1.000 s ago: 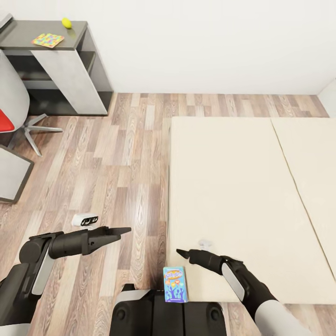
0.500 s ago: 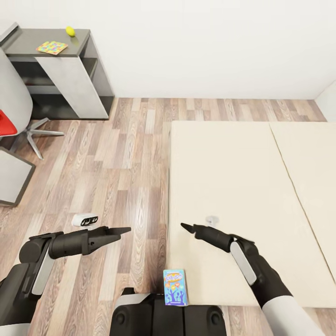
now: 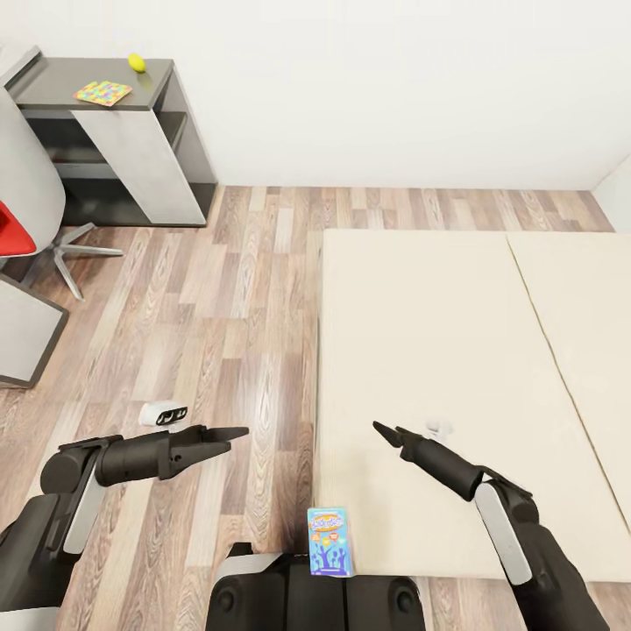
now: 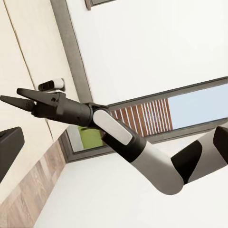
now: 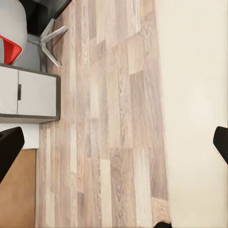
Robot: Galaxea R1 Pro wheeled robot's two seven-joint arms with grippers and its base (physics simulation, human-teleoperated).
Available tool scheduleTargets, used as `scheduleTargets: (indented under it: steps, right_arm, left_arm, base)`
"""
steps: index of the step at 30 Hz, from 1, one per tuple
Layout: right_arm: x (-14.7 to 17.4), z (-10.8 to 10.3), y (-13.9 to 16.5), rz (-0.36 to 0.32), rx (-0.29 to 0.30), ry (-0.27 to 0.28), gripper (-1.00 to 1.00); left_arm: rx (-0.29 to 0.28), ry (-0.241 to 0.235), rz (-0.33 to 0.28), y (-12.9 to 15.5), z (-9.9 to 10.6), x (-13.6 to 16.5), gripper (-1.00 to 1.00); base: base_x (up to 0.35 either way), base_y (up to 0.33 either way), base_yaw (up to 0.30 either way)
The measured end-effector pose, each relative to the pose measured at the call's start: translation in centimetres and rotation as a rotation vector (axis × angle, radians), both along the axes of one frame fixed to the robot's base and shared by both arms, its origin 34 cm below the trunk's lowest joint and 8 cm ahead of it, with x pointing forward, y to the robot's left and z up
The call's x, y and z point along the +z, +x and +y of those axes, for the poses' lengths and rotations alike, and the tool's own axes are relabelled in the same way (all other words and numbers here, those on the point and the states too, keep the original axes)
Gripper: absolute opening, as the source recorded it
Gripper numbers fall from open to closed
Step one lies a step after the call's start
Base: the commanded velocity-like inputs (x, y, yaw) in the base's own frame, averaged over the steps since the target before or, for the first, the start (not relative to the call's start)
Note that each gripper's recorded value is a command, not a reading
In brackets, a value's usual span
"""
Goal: Put all the toys in the child's room - the three board games (two on the bed and one on the table), the two jigsaw puzzles on the table, and the tennis ball on the table - inside the toy box on the table in the child's room.
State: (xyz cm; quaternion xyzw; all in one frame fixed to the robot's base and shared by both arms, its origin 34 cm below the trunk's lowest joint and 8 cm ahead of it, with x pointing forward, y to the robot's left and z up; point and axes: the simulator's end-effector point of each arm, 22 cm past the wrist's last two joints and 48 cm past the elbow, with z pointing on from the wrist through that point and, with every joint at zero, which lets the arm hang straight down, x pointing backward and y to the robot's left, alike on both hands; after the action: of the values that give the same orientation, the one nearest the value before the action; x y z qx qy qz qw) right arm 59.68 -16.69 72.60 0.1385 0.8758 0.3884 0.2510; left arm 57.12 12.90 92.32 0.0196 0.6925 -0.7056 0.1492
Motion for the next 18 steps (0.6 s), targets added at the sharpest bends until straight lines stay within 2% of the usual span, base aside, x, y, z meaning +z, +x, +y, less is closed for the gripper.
scheduleTargets:
  steps: [18]
  right_arm:
    - [0.47,-0.74,0.21,-0.012,-0.012,-0.001,1.00]
  left_arm:
    - [0.001,0.011,0.003,-0.08,0.30,-0.21,1.00]
  base:
    - [0.000,0.000,0.000]
